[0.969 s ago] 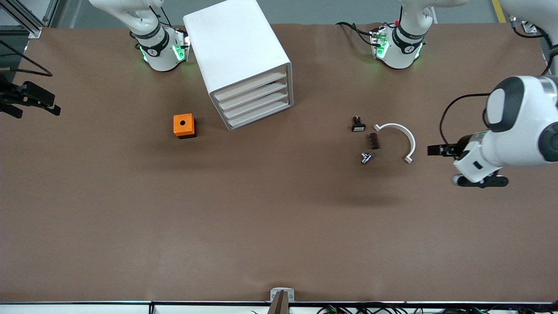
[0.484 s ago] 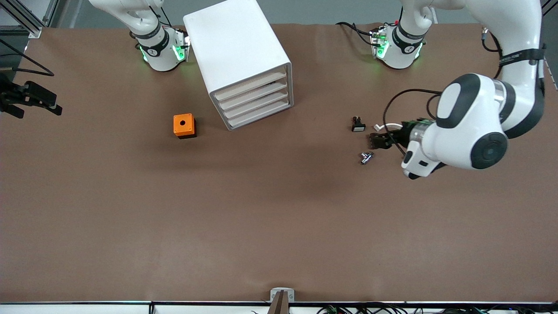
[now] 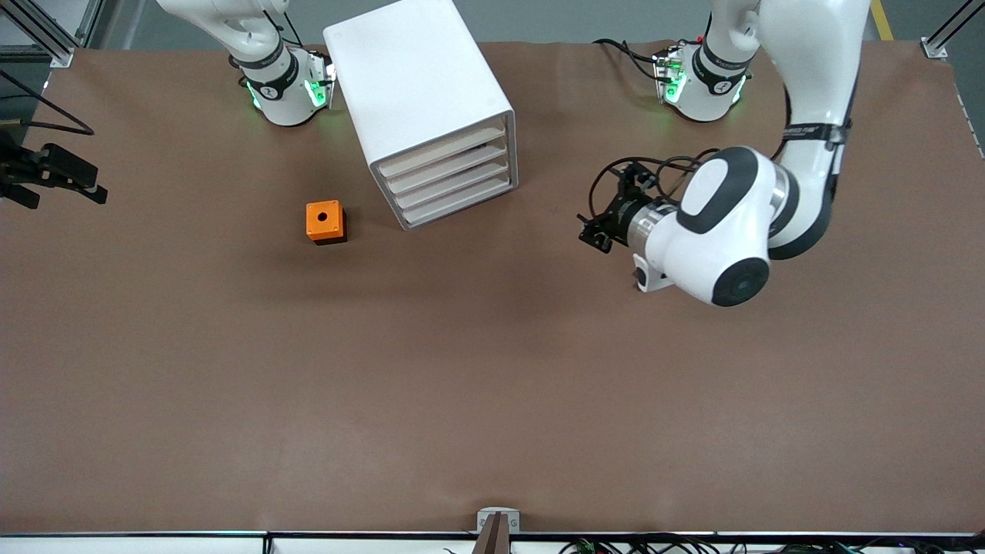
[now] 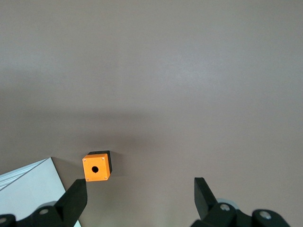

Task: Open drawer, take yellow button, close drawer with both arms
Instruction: 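Reach the left gripper to the white cabinet drawer and grasp its front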

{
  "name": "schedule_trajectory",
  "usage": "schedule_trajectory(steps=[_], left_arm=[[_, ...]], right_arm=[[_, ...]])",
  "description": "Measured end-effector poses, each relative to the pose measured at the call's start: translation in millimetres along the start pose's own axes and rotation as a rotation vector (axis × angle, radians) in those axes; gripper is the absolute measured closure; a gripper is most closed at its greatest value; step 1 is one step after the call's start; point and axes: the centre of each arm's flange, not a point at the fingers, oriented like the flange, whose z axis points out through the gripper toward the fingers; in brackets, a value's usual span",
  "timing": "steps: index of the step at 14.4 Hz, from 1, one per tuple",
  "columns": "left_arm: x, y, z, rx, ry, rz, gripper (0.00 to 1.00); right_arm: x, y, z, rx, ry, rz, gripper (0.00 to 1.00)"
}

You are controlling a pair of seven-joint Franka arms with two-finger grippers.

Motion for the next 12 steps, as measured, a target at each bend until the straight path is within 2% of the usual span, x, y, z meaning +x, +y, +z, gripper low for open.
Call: schedule_trajectory(steps=[4,8,12], left_arm=[[-7.3,33.3,42.4,0.102,-0.136,-0.289,0.0],[-7.1,61.1,77.0,0.212,-0.242,-0.513,0.0],[-16.7,78.5,113.3,0.312,-0.266,-0.675,0.01]], right_arm=[[-1.9,0.2,-2.0,-0.001,0.0,0.0,0.0],[-3.1,0.4,-4.0,-0.002,0.004,0.001,0.0],[-5.1,1.2,-7.3,-0.002,0.01,0.003,0.0]])
